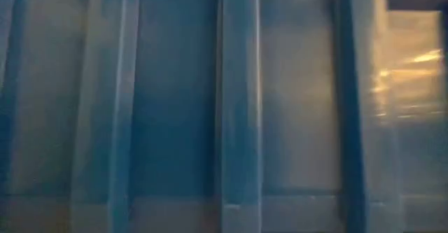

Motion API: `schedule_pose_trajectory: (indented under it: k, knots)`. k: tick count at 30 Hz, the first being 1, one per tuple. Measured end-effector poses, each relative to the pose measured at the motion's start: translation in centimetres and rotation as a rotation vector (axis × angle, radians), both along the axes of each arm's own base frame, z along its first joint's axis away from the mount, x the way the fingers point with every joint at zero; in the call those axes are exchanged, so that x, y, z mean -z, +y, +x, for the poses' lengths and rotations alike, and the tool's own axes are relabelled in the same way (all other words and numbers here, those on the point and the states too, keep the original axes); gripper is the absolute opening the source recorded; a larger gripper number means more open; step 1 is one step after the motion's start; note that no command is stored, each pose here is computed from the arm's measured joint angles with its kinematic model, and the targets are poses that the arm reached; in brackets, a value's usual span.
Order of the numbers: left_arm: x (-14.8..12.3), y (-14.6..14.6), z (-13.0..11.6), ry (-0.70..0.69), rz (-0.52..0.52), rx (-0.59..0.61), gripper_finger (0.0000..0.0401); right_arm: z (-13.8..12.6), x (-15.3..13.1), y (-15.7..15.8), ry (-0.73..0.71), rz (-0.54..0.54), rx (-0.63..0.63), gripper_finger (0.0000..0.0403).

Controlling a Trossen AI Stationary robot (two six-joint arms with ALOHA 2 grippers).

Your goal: Sort blocks

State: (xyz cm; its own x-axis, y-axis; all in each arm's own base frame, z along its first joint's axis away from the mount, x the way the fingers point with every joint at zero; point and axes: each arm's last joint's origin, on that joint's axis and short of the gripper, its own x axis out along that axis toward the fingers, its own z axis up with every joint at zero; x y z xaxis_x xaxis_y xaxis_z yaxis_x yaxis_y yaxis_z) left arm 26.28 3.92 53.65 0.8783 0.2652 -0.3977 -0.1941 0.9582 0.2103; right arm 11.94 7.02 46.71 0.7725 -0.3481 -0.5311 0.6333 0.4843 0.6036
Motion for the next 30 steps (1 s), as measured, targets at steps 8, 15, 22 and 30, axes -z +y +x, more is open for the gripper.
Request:
schedule_pose_trajectory:
  k: [8, 15, 22, 30]
  knots:
    - [-1.1, -0.6, -5.7, 0.017, -0.059, -0.137, 0.0218, 1.0, -2.8, -0.8, -0.05, -0.114, 0.016, 0.0]
    - [-0.6, -1.0, -6.8, 0.081, -0.089, -0.17, 0.0218, 1.9, -5.0, -0.9, -0.069, -0.208, 0.019, 0.0]
    - [0.0, -1.3, -7.1, 0.155, -0.075, -0.205, 0.0218, 2.5, -7.7, -0.7, -0.144, -0.293, 0.016, 0.0]
    - [0.6, -1.3, -7.8, 0.214, -0.095, -0.296, 0.0218, 4.4, -9.5, 0.6, -0.227, -0.344, -0.056, 0.0]
